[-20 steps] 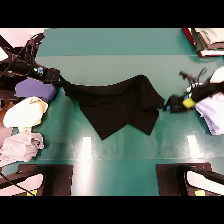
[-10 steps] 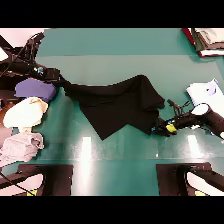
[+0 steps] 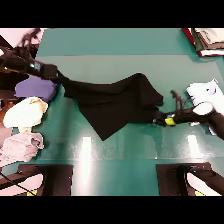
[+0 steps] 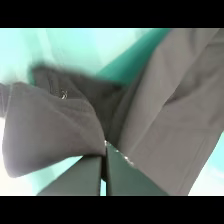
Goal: Fold the shirts.
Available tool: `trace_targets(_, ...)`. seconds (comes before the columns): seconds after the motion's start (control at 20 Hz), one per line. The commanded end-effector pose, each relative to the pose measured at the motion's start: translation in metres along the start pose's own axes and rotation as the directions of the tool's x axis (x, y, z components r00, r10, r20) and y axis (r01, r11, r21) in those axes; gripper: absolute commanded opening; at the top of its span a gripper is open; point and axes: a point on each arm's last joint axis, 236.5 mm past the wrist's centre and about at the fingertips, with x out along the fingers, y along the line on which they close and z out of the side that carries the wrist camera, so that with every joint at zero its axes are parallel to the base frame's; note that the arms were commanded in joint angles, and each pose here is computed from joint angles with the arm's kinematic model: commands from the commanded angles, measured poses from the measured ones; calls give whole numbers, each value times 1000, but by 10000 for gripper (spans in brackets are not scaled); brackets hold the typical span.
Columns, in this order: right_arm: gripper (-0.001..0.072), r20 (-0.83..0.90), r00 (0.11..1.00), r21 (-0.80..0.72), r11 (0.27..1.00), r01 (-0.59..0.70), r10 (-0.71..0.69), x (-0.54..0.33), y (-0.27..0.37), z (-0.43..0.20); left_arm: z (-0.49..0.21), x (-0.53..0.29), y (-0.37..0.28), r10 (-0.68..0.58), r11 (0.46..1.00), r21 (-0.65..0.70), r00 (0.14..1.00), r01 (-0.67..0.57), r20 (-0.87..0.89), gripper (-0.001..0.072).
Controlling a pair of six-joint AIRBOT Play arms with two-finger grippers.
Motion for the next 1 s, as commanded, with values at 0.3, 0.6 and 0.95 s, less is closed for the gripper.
trace_targets(0.3,15,708,642,-448,890,88,293,-334,196,93,106,-278,-134,-54,951,269,772,-153,633,26)
trace_targets(0.6,15,833,459,-482,811,331,308,-452,250,27,51,-396,-203,-143,915,330,578,-232,803,25)
trace_targets(0.95,14,850,505,-383,835,394,152,-468,229,43,39,-401,-207,-150,915,331,568,-231,810,24)
